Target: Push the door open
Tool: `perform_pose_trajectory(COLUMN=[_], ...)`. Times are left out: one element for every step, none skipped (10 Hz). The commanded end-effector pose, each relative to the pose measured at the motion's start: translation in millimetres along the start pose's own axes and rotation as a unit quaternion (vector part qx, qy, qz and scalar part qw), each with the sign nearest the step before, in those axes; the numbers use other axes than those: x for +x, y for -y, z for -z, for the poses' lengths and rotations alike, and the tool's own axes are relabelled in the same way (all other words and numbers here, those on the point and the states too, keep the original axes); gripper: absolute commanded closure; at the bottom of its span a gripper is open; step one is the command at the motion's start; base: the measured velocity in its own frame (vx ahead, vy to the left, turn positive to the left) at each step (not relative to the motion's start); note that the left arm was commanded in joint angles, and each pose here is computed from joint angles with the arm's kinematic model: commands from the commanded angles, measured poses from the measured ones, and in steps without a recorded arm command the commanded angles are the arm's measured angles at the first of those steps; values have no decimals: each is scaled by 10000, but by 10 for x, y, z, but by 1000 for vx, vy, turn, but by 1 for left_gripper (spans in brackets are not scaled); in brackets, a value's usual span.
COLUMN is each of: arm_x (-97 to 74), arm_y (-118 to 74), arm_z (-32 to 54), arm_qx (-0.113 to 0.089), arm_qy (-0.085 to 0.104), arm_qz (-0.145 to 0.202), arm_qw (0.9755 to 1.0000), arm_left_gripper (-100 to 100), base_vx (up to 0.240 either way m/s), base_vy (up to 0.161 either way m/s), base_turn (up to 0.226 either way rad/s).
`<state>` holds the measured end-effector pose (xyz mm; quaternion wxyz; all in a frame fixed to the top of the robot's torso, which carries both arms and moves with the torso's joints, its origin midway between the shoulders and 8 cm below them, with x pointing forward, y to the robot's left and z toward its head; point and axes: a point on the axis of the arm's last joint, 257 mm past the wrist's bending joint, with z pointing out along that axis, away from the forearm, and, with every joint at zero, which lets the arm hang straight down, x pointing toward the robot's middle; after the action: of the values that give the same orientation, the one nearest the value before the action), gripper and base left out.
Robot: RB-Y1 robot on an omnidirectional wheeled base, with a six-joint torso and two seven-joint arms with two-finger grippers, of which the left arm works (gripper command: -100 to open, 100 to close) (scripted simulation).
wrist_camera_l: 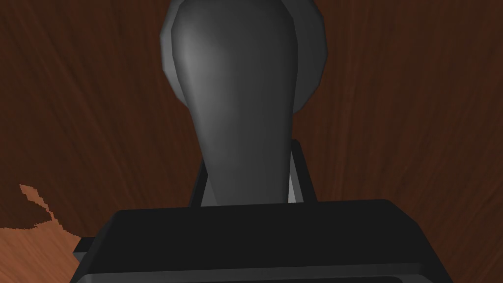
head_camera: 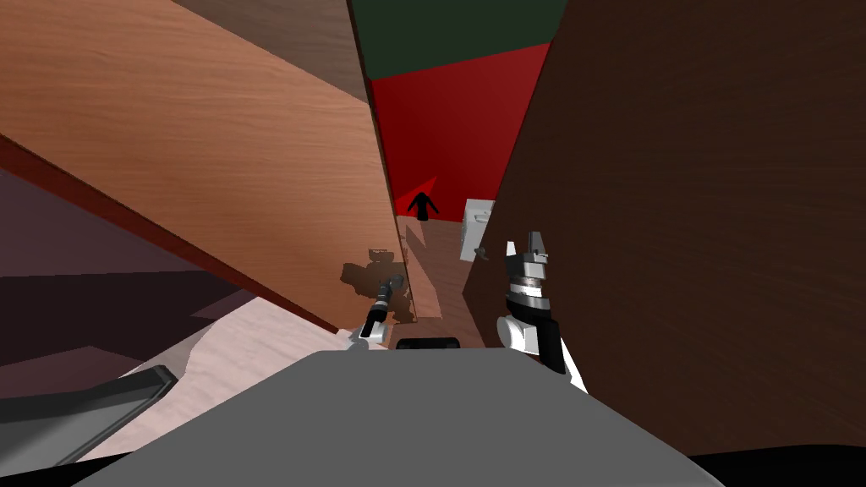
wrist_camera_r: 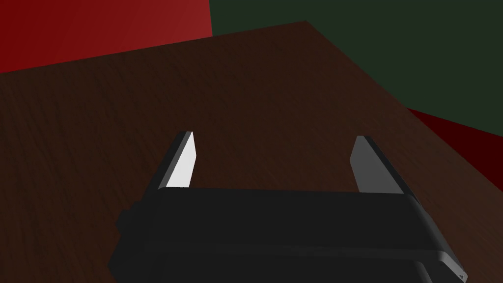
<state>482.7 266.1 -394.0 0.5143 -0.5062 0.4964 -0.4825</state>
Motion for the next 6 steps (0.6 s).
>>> perform_pose_trajectory(arm_x=[-171, -214, -252, -252, -302, -327], arm_y=[53, 51, 48, 48, 43, 39], arm_z=[-38, -38, -36, -36, -33, -30], arm_qx=[62, 58, 54, 54, 48, 43], arm_qy=[188, 265, 337, 337, 438, 497], arm_qz=[-31, -20, -7, -7, 15, 31], arm_qw=[9998, 9996, 9994, 9994, 9990, 9988], arm_left_gripper=[100, 100, 100, 100, 100, 100], base_vx=[185, 189, 192, 119, 127, 180], base_vy=[-127, -96, -84, -63, -60, -99], base_turn=[91, 118, 69, 20, 48, 95])
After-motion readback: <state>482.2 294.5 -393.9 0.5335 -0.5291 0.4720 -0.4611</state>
